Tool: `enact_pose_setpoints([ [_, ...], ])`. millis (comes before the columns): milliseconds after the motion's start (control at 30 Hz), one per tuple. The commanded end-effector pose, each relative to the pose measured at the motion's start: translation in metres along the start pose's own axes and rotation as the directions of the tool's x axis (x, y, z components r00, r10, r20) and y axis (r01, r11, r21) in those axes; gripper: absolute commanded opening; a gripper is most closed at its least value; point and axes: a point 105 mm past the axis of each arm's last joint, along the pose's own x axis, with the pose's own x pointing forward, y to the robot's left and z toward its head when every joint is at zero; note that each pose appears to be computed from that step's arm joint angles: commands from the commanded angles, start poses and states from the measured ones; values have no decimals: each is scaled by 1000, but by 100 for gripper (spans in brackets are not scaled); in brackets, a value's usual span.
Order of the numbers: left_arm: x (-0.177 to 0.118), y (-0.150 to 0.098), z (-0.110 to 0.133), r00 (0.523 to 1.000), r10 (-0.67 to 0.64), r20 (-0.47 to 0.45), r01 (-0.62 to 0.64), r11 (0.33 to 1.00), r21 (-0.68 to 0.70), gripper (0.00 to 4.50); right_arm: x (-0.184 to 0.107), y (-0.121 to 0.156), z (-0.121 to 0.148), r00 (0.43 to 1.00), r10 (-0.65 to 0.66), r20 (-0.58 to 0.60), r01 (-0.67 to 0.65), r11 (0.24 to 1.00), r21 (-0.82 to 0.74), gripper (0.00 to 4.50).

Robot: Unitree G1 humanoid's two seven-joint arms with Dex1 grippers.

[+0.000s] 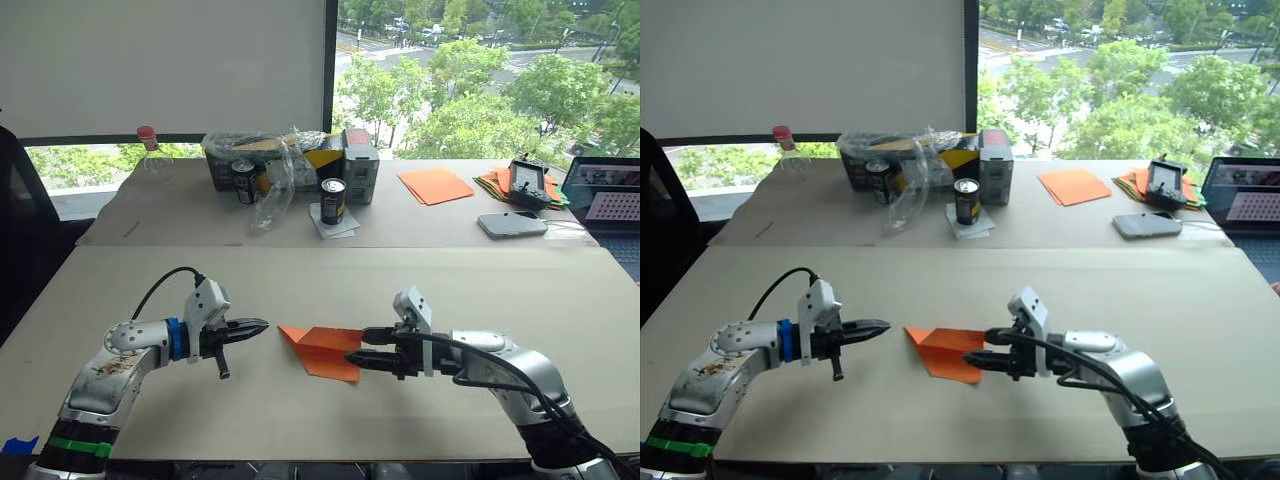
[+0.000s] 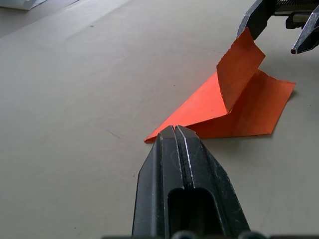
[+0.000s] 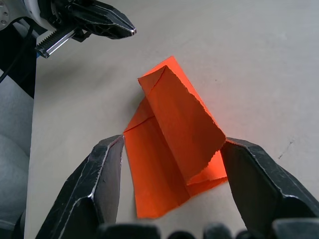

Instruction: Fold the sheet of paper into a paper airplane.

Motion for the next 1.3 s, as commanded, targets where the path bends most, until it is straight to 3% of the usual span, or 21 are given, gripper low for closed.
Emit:
enact_pose_setpoints([
  [33,-7,-4,9,1000,-14,26,13,999,32,0,2,3,6,1000,13,11,-12,999,-39,247],
  [267,-11,-12,15,996,-61,58,62,998,-17,0,0,6,17,999,29,15,-27,990,-140,8],
  [333,-11,-12,16,996,-61,59,63,998,-21,0,-1,6,20,999,34,17,-30,986,-162,3],
  [500,-9,-16,29,987,-118,109,125,991,-57,0,-9,4,94,990,92,111,-33,894,-448,3],
  [633,-9,-15,30,987,-125,103,132,989,-64,0,-10,4,133,986,106,131,19,704,-710,3],
  [767,-10,-15,29,986,-132,98,139,988,-68,0,-4,8,145,993,80,85,51,361,-931,3],
  [833,-11,-15,29,987,-132,95,139,988,-70,0,0,11,139,992,93,83,65,186,-980,3],
  [933,-11,-15,25,988,-137,77,143,986,-81,0,6,15,106,991,125,46,51,-33,-998,3],
  [1000,-10,-16,26,985,-152,77,159,984,-85,0,6,14,87,991,131,15,31,-124,-992,3],
  [1200,-8,-14,27,984,-157,83,164,983,-79,0,6,2,39,992,123,-23,1,-194,-981,3],
  [1300,-7,-16,26,982,-173,82,180,980,-89,0,4,-6,22,994,102,-49,-32,-161,-986,3],
])
